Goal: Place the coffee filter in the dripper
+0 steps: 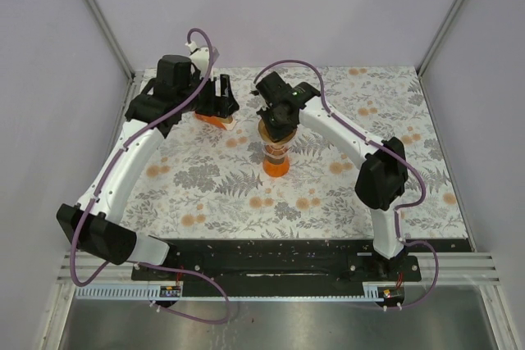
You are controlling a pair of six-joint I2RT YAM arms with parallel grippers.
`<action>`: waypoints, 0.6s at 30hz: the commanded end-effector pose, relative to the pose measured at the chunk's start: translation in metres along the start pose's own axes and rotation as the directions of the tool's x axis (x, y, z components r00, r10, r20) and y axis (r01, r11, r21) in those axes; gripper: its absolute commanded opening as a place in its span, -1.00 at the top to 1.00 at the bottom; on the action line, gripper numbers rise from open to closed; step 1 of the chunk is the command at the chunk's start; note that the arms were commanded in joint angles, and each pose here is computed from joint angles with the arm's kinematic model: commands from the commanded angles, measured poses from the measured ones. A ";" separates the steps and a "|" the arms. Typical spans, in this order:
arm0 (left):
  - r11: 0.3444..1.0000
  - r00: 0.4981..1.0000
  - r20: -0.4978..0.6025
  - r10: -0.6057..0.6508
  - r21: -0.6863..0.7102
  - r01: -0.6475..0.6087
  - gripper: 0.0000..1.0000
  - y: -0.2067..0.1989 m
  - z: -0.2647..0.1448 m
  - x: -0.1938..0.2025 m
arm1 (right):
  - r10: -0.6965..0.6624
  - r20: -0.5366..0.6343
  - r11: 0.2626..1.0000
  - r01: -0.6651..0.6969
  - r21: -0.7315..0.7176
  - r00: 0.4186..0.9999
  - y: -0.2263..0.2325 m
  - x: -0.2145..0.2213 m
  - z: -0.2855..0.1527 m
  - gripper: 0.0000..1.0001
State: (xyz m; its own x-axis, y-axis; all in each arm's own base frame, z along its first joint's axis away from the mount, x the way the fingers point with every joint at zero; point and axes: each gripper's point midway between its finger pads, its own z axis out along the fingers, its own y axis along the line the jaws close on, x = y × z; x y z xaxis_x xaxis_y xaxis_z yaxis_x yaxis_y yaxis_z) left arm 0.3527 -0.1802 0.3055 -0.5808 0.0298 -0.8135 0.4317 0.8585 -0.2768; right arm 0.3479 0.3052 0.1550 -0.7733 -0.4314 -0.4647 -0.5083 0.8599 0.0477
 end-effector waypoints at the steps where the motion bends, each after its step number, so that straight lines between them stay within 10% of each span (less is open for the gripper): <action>1: 0.999 0.999 0.044 -0.012 0.045 0.010 -0.51 -0.007 -0.001 -0.009 | -0.029 0.013 0.999 0.028 0.014 1.000 0.004 -0.006 -0.001 1.00; 11: 0.993 0.998 -0.017 -0.063 0.098 0.065 -0.51 -0.013 0.012 0.012 | -0.040 0.065 0.999 0.041 -0.018 0.997 0.016 -0.024 -0.016 0.99; 18: 0.990 0.995 -0.053 -0.079 0.111 0.085 -0.51 -0.014 0.020 0.020 | -0.034 0.157 0.999 0.036 -0.006 0.987 0.013 -0.044 -0.051 0.63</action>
State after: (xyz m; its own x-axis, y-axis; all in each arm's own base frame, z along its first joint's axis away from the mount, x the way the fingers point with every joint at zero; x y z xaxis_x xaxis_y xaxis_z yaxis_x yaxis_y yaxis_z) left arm 0.3433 -0.1938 0.2726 -0.6721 0.0126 -0.7403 0.4281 0.8225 -0.3746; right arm 0.3557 0.3197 0.1741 -0.7406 -0.4372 -0.5104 -0.5265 0.8494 0.0365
